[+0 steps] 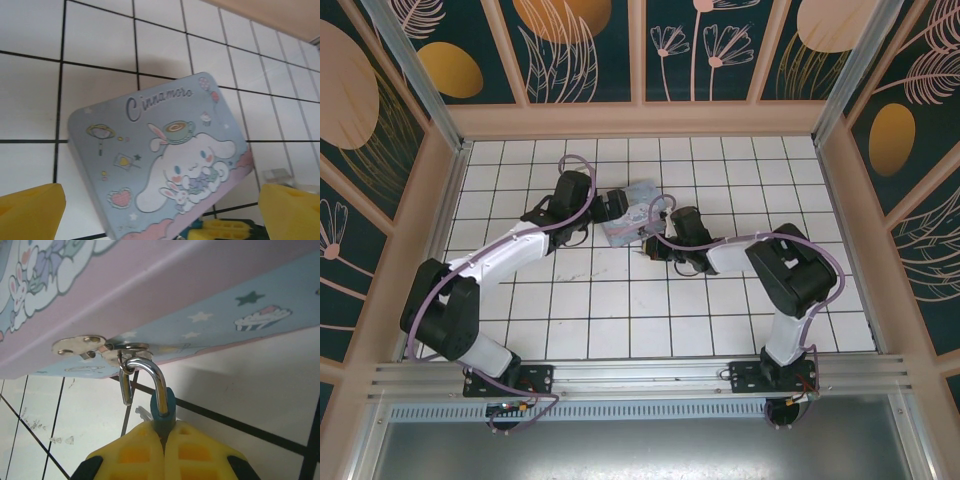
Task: Unlock the padlock with the key
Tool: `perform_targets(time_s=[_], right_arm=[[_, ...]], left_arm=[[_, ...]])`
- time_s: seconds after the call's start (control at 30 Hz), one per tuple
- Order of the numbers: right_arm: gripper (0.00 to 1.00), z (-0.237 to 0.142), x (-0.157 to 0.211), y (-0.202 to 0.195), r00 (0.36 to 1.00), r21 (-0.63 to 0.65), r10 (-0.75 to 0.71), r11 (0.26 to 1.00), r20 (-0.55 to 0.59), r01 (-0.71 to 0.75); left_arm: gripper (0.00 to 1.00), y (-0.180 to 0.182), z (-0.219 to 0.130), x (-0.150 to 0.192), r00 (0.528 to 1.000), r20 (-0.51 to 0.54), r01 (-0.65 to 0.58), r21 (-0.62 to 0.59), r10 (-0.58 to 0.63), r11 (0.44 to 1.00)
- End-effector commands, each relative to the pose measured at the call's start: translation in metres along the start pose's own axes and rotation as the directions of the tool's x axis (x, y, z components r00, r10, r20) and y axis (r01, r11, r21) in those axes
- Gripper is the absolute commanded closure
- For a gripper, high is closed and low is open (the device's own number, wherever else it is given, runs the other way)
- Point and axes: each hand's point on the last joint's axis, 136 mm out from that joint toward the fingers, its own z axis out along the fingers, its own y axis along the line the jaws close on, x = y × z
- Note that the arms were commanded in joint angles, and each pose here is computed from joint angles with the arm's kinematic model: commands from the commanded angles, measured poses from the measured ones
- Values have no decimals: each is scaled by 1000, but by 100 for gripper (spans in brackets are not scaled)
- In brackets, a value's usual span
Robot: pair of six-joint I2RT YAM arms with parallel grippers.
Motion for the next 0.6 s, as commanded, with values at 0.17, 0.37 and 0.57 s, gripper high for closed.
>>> perform_targets(time_s=[0.17,0.37,0.57], right_arm=[[100,-9,5,1,991,-19,133,991,12,-132],[100,-10,6,0,989,-18,146,989,16,-145],[100,-9,3,0,988,-21,154,988,23,-153]], left_arm=[[1,30,19,12,998,-43,-43,-131,37,991],[1,37,27,25,995,-82,-61,-147,49,987],[2,42,33,44,989,-123,-97,-169,77,981]])
